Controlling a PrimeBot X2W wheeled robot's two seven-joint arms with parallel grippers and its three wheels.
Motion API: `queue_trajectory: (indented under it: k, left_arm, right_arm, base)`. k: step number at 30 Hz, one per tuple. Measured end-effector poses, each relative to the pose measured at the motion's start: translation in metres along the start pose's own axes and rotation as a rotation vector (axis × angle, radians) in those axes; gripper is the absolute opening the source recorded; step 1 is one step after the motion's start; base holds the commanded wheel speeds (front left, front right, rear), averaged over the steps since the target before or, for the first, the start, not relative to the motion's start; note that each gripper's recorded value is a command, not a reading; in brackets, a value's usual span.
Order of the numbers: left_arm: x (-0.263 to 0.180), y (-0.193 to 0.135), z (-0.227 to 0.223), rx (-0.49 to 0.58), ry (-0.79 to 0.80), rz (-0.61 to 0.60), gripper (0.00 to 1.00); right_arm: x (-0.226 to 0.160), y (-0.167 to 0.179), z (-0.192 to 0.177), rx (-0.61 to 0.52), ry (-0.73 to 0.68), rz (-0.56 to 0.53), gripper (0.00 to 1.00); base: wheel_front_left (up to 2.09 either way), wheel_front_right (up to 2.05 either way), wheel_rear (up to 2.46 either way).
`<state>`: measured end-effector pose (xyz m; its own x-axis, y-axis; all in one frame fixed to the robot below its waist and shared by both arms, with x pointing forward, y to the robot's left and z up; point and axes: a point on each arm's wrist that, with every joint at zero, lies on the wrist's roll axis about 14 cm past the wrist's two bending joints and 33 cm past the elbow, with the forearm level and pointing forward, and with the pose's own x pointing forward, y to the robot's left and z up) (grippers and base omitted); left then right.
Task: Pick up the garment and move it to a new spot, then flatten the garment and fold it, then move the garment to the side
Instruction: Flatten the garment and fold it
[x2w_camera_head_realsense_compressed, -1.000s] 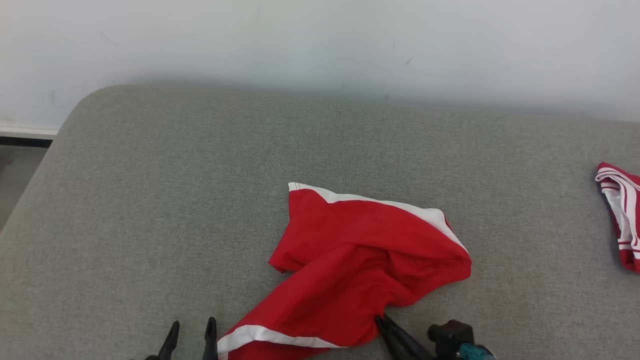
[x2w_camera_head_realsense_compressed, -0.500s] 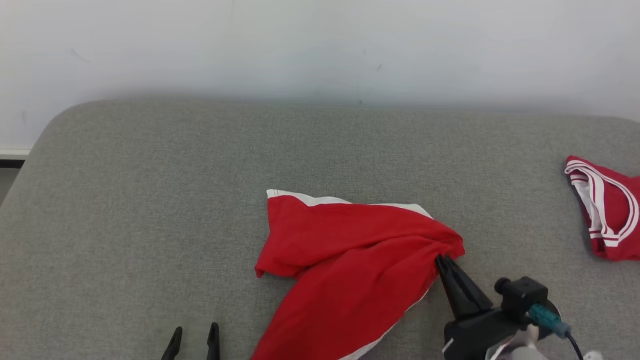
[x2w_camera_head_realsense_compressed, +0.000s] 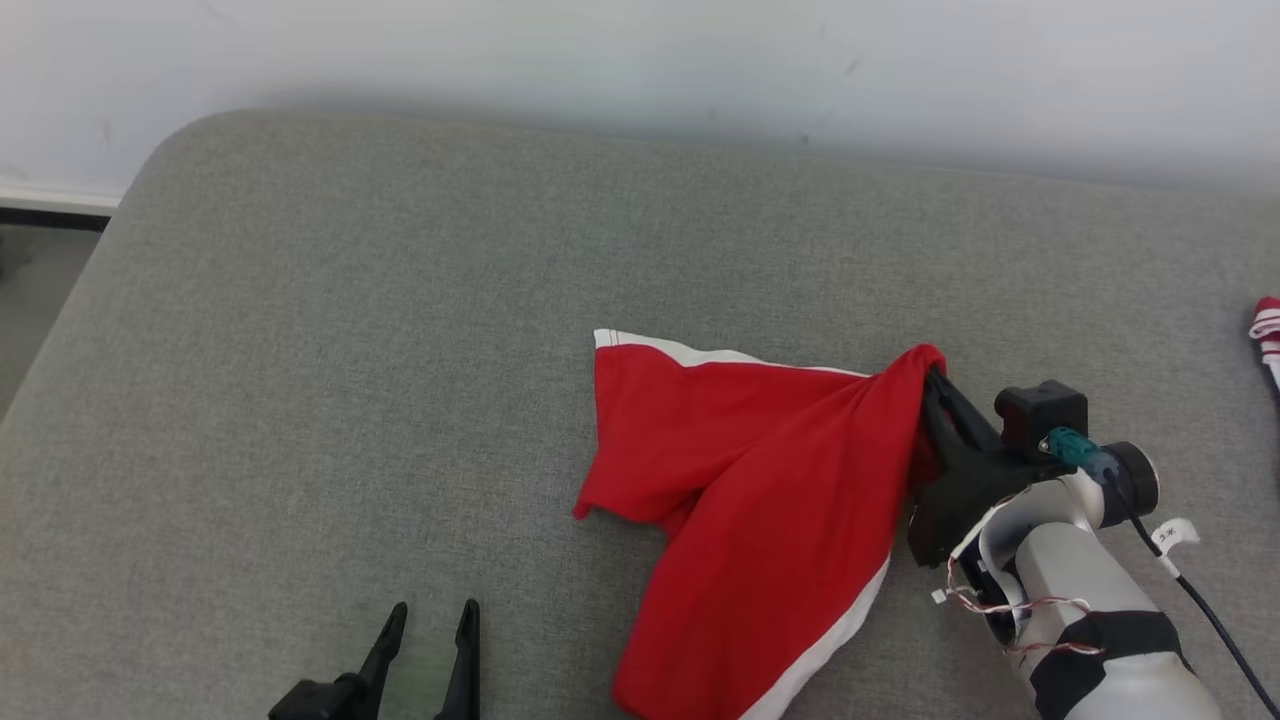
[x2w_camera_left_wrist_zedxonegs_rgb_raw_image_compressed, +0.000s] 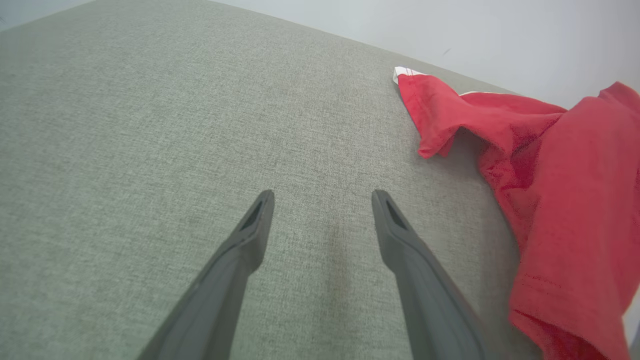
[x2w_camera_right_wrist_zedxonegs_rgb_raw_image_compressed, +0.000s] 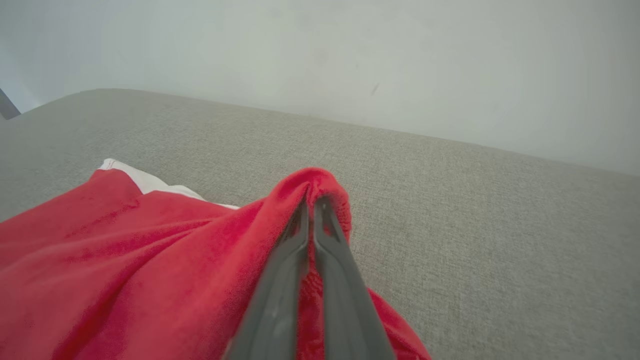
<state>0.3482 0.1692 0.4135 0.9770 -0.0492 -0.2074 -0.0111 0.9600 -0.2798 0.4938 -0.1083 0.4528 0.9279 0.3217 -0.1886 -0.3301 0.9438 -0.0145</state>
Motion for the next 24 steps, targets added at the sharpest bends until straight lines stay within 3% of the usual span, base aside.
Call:
queue_trajectory:
  k: [3,4,5,13,24]
  left_arm:
    - [0.002,0.005,0.000,0.001,0.002,0.017,1.00]
    - [0.003,0.007,-0.001,0.002,0.005,0.023,1.00]
    - [0.003,0.008,-0.001,0.002,0.007,0.027,1.00]
    - [0.010,0.003,0.007,0.007,-0.017,0.009,1.00]
    - [0.016,-0.033,0.019,0.020,-0.055,-0.108,1.00]
  right_arm:
    - [0.014,-0.005,-0.009,-0.003,0.030,-0.016,0.00]
    - [0.018,-0.005,-0.011,0.003,0.035,-0.020,0.37]
    - [0.021,-0.004,-0.013,0.005,0.041,-0.019,1.00]
    - [0.009,-0.024,-0.026,0.054,0.055,-0.094,1.00]
    - [-0.083,-0.063,-0.049,0.136,0.016,-0.275,1.00]
  base:
    - [0.00,0.00,0.00]
    - [0.00,0.00,0.00]
    - [0.00,0.00,0.00]
    - [0.00,0.00,0.00]
    - [0.00,0.00,0.00]
